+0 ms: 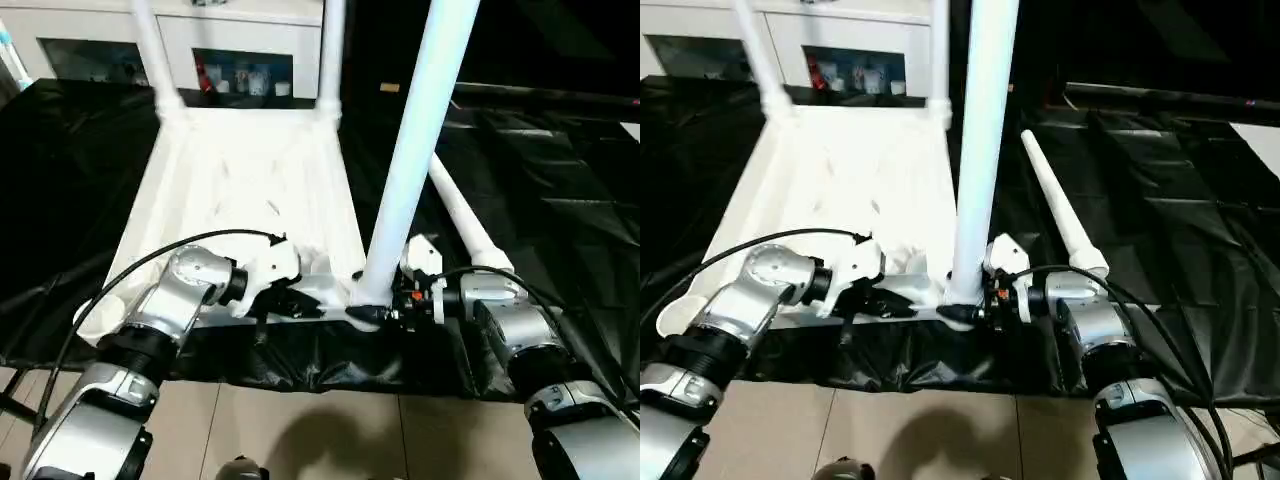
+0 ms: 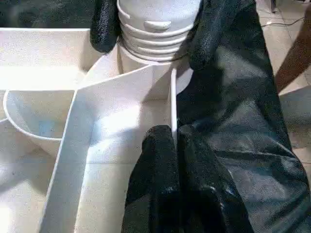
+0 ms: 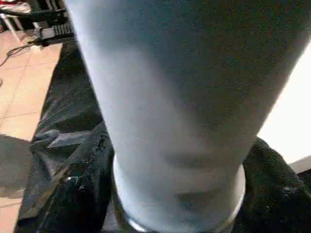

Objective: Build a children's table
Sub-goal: Rotate leg to tighten

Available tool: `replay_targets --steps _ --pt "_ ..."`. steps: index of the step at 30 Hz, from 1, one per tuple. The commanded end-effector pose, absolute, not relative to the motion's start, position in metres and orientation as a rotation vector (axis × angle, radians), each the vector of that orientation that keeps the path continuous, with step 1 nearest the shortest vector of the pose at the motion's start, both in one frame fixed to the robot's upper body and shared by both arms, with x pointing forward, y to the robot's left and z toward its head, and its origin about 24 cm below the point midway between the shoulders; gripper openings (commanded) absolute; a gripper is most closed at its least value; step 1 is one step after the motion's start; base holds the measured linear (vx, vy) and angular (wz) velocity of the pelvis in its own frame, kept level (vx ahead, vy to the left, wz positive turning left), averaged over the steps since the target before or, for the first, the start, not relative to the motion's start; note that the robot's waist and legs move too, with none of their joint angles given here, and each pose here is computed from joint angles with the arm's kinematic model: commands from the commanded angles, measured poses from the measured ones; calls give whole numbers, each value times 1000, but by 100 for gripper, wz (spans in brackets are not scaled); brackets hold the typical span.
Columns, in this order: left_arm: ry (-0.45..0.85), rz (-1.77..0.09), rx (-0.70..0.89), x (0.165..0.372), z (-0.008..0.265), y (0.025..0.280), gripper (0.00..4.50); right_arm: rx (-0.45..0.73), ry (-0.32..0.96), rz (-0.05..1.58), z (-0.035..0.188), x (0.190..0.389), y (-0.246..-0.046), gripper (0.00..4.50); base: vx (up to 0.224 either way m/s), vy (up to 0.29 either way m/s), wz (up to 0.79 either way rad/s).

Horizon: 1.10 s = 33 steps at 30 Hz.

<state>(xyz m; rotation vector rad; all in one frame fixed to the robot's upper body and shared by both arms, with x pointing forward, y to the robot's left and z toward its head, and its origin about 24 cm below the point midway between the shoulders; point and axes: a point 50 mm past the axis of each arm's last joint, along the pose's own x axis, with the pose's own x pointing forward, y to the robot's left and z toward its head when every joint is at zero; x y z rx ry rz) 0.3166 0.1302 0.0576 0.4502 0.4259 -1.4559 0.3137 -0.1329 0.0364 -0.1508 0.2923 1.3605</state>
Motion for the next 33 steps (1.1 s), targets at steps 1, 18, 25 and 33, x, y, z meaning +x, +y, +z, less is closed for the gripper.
replay_targets --steps 1,18,25,33 --pt "377 -1497 469 316 62 119 0 -143 322 1472 31 304 -119 284 0 0 0" --pt "370 -964 400 347 61 76 0 -4 327 681 14 341 -80 274 0 0 0" --pt "364 -1032 432 344 60 75 0 -3 286 716 24 347 -80 377 0 0 0" --pt "316 -1216 457 330 61 86 0 -96 266 895 27 341 -96 437 0 0 0"
